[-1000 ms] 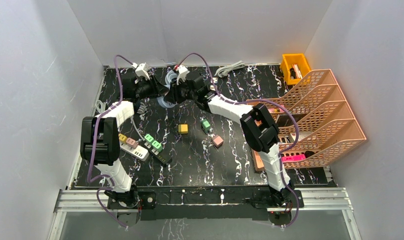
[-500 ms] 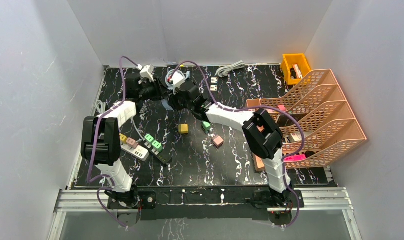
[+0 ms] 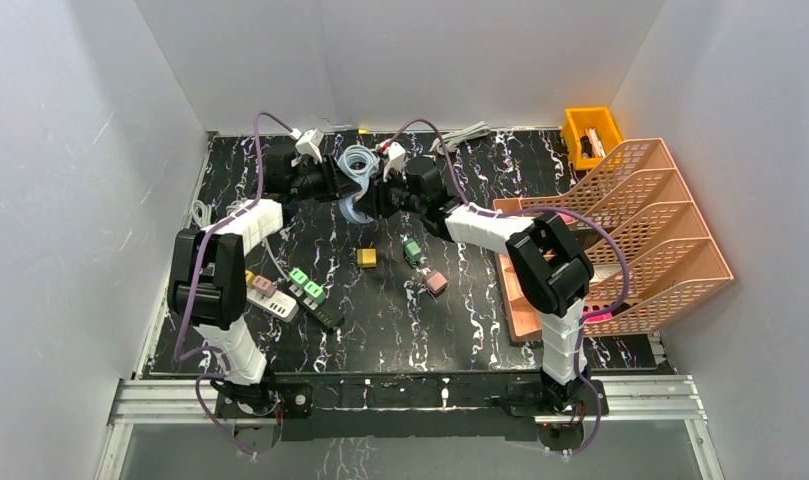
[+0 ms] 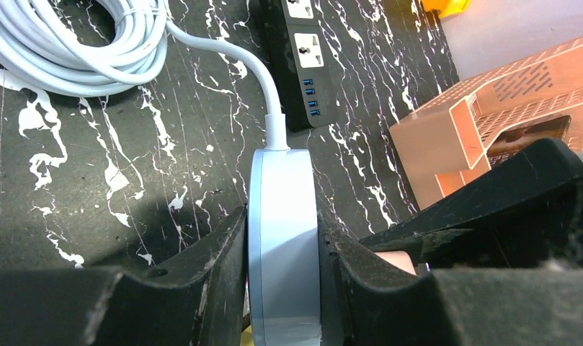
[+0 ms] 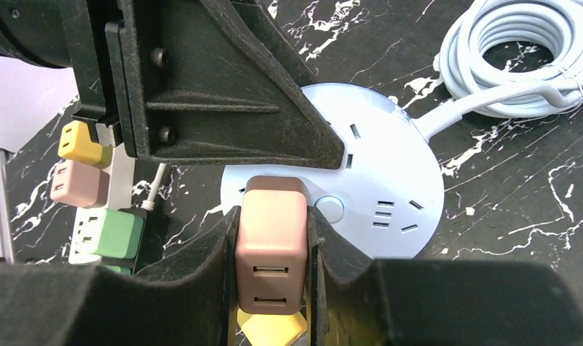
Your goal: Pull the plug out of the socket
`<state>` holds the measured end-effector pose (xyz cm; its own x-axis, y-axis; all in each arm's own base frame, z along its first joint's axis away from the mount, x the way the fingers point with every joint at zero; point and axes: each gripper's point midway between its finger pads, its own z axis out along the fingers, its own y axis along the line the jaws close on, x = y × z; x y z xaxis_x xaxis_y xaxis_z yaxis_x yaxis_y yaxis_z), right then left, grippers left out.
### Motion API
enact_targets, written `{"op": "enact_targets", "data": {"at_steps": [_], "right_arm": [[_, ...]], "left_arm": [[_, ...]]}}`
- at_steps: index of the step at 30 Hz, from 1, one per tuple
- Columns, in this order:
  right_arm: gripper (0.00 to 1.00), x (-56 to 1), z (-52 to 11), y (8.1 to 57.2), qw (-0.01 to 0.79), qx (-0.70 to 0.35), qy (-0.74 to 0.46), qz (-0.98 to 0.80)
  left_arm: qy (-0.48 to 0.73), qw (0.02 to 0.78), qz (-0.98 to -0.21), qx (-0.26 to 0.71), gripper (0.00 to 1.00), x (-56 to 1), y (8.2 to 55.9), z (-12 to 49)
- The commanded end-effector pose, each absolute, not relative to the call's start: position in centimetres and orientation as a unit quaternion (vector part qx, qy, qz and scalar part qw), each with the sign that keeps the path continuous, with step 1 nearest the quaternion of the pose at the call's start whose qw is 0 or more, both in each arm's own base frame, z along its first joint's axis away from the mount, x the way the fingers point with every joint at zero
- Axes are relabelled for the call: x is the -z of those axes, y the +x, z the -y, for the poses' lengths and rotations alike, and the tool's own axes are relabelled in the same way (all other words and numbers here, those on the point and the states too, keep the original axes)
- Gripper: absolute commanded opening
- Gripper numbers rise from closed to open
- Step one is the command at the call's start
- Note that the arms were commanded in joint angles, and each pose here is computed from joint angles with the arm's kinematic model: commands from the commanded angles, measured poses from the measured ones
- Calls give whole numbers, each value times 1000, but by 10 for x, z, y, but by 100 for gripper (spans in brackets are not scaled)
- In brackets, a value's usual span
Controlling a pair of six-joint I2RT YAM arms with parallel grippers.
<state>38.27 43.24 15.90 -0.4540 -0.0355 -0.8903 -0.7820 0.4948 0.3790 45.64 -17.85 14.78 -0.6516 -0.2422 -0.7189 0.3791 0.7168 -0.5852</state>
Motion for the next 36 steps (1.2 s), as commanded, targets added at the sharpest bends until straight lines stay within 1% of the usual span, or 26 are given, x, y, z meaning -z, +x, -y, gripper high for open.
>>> {"op": "enact_targets", "data": {"at_steps": [1, 4, 8, 10, 14, 15, 18, 20, 25, 28, 31, 33, 34, 36], "right_arm": [[0, -240, -438, 368, 497, -435, -309, -684], [0, -233, -425, 378, 523, -375, -297, -705], [0, -223, -401, 393, 582, -230, -284, -727], [0, -222, -395, 395, 589, -207, -279, -730], [0, -231, -387, 392, 598, -210, -274, -724], [0, -230, -388, 390, 593, -226, -278, -721], [0, -250, -386, 376, 567, -333, -281, -699], [0, -252, -385, 369, 550, -369, -287, -692], [0, -234, -370, 360, 529, -355, -275, -721], [0, -205, -349, 346, 506, -337, -253, -753], [0, -177, -328, 323, 475, -333, -231, -781], [0, -148, -301, 308, 458, -307, -198, -810], [0, -142, -289, 304, 459, -297, -184, -817], [0, -126, -241, 297, 468, -267, -115, -835]], "left_arm": [[-3, 510, -814, 278, 0, -163, 508, 118], [-8, 508, -818, 271, 0, -157, 511, 115], [-16, 503, -822, 265, 0, -149, 515, 113], [-22, 502, -824, 262, 0, -144, 517, 112], [-36, 498, -831, 246, 0, -134, 521, 106], [-37, 498, -833, 239, 0, -131, 522, 104], [-40, 498, -837, 224, 0, -124, 523, 99], [-43, 499, -837, 219, 0, -121, 523, 97], [-46, 495, -836, 233, 0, -116, 526, 103], [-42, 485, -841, 235, 0, -106, 529, 108], [-45, 476, -844, 243, 0, -94, 533, 115], [-43, 470, -844, 255, 0, -89, 536, 127], [-40, 467, -845, 259, 0, -86, 538, 134], [-11, 448, -854, 265, 0, -72, 542, 163]]}}
